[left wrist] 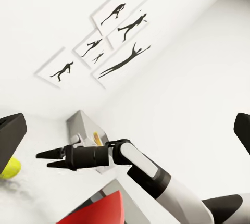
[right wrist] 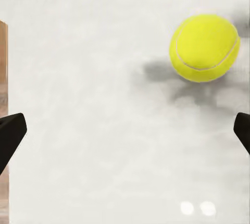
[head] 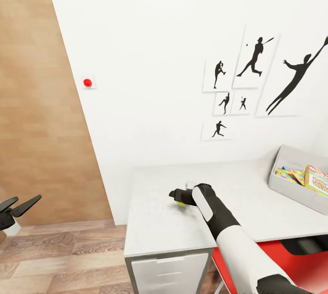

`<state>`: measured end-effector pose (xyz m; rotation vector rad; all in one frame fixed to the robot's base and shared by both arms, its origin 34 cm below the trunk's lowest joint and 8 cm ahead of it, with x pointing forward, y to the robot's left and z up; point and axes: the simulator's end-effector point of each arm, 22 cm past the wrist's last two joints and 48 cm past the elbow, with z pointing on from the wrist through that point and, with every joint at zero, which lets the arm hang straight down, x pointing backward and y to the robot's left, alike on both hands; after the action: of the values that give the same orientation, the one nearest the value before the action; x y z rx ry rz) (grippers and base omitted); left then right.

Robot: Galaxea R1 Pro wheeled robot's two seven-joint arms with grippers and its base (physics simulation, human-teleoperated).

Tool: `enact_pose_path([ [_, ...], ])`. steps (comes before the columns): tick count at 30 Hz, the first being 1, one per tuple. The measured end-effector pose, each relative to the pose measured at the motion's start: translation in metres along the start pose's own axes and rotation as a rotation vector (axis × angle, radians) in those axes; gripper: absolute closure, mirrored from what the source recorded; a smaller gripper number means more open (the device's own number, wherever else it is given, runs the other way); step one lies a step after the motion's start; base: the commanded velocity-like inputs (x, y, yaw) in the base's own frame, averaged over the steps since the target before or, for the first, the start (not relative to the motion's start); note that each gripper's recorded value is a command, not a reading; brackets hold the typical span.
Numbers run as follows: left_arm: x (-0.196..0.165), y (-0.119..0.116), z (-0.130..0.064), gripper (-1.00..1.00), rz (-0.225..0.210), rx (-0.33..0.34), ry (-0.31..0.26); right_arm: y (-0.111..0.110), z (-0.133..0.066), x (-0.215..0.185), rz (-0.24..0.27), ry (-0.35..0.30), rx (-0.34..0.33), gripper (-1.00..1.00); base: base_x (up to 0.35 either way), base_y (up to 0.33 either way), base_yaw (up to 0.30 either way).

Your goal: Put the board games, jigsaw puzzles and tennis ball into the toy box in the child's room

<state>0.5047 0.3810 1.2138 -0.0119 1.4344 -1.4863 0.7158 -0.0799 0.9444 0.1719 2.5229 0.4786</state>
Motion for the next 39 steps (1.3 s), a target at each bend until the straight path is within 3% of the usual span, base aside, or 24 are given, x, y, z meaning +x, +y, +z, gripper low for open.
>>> enact_pose_path([
  [4,0.000,0.000,0.000,-1.00,0.000,0.000,0.000,-0.003,-0.003,-0.010,-0.012,-0.014,0.030,-1.00,0.063,0.038,0.000],
  [11,0.000,0.000,0.000,-1.00,0.001,0.000,-0.001,-0.026,-0.014,-0.039,-0.023,-0.055,0.163,-1.00,0.009,0.006,0.000],
  [25,-0.001,0.000,-0.001,-1.00,0.002,0.001,-0.002,-0.042,-0.036,-0.094,-0.030,-0.125,0.294,-1.00,0.000,0.000,0.000],
  [30,-0.001,0.000,-0.001,-1.00,0.001,0.001,-0.003,-0.048,-0.037,-0.109,-0.065,-0.151,0.351,-1.00,0.000,0.000,0.000],
  [39,-0.002,0.000,-0.001,-1.00,0.001,0.000,-0.005,-0.047,-0.035,-0.112,-0.083,-0.155,0.338,-1.00,0.000,0.000,0.000],
])
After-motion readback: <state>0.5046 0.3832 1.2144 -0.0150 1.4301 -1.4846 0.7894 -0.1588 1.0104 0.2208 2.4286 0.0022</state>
